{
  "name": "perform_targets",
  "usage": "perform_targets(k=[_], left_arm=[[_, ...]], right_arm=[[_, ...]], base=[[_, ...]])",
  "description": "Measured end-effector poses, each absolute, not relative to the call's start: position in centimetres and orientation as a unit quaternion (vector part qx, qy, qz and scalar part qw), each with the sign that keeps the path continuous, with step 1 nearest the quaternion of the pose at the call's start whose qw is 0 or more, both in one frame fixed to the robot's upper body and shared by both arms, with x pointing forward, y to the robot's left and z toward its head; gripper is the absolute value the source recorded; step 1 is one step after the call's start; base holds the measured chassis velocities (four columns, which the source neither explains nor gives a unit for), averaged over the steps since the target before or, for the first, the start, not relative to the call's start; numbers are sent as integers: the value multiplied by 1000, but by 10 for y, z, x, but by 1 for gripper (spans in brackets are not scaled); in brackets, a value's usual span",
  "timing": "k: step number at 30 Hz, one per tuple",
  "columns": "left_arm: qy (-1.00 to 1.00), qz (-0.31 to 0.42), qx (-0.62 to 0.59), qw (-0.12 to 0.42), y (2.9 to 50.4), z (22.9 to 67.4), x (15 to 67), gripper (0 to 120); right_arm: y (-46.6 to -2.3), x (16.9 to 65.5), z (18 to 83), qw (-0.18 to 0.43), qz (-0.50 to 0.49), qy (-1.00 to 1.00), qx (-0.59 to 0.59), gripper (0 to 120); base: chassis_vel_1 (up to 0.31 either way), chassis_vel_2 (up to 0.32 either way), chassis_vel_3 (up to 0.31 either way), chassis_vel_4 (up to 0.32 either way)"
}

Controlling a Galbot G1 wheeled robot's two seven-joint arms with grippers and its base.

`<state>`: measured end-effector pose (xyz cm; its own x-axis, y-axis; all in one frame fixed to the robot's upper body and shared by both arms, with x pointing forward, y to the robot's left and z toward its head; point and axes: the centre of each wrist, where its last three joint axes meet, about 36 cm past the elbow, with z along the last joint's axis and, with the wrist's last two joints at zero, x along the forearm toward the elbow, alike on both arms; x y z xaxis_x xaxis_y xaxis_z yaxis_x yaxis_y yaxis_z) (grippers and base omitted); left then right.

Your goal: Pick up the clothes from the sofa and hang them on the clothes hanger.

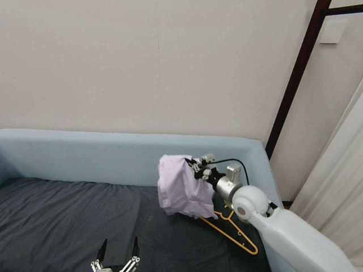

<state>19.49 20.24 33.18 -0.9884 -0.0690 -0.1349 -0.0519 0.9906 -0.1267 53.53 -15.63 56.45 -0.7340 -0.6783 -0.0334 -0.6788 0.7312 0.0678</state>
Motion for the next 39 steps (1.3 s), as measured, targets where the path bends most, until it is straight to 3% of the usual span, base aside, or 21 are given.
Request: perform_targets(k=[6,10,13,19,21,27,39], left_arm=[[995,-63,-37,72,203,333,194,99],[994,-64,-42,73,203,333,190,99],[995,-61,-43,70,204,332,187,99],[995,-58,-40,67,206,331,185,99],[996,-56,-38,64,207,329,186,99],[996,-57,-27,61,207,327,191,99],[997,-59,-14,53,211,323,197,99]], right_arm=[[-132,538,589,31,47,913,-403,0],[-132,532,547,16,47,909,-413,0],[-173,513,433,-51,15,920,-389,0],[-221,459,317,-132,-19,925,-357,0],[-241,415,276,-171,-43,917,-357,0],[-268,385,252,-197,-85,911,-353,0],[-310,407,262,-204,-112,931,-282,0]], base=[[0,0,0,0],[0,0,0,0],[0,0,0,0],[0,0,0,0],[0,0,0,0],[0,0,0,0],[0,0,0,0]])
